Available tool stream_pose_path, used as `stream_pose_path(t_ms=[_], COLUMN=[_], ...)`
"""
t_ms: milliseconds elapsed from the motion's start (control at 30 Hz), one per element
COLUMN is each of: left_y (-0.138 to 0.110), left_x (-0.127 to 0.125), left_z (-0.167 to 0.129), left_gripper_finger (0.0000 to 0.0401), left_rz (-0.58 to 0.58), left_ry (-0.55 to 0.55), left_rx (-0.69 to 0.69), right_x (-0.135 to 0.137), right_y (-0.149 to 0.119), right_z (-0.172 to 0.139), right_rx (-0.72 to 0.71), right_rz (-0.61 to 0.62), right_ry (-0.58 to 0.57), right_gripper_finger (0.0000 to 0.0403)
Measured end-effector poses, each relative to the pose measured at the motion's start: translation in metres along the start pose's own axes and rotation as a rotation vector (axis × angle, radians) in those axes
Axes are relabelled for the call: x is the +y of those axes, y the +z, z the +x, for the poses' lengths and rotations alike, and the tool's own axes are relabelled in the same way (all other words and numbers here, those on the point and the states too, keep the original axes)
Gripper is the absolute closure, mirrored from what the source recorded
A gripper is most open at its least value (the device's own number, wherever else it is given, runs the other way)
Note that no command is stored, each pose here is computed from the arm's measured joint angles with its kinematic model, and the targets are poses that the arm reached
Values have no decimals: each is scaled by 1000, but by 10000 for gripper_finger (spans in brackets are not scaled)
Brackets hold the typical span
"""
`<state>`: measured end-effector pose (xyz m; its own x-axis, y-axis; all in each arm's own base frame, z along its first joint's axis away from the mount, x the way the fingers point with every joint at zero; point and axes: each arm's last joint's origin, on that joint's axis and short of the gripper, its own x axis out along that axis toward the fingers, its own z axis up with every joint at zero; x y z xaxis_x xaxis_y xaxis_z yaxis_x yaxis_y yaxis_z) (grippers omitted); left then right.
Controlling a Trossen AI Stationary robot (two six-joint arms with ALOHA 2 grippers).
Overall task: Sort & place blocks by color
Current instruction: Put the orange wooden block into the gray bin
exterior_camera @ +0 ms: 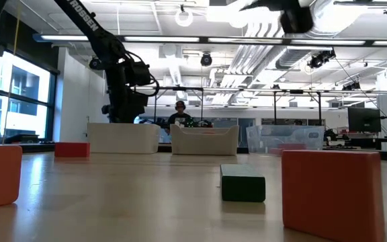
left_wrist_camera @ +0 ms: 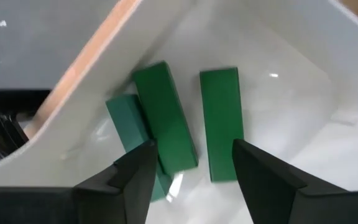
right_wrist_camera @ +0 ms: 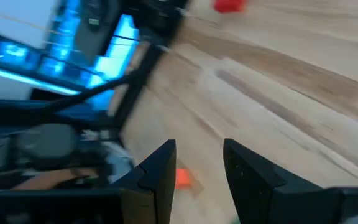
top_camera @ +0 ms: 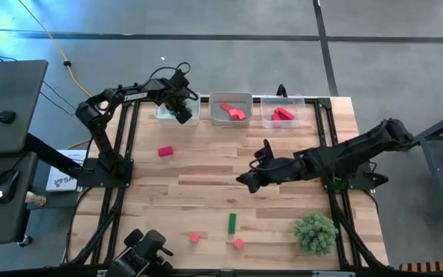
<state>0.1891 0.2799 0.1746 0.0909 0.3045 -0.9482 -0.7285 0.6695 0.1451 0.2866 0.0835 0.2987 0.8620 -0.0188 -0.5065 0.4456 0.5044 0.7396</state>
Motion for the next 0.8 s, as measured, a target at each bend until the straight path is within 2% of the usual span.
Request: stream_pose_path(t_ms=[133, 333, 567, 700, 800], left_y=[-2, -2, -7, -15, -21], left_x=[0, 2, -2, -12, -22], left_z=[-6, -30, -75, -101, -121], left_gripper_finger=[196, 198, 198, 198, 197], left_rz=[1, -5, -35, -52, -20], left_ry=[-2, 10, -4, -83, -131], left_rx=[10, -63, -181, -231, -281], right_x=[13, 26, 30, 42, 55], right_y=[2, 9, 12, 17, 21], right_z=[-2, -5, -7, -8, -5], right_rx=[-47, -171, -222, -245, -246], right_rz=[-38, -92, -110, -144, -186], right_ry=[121, 227, 247, 252, 244], right_gripper_finger=[279, 279, 279, 279, 279])
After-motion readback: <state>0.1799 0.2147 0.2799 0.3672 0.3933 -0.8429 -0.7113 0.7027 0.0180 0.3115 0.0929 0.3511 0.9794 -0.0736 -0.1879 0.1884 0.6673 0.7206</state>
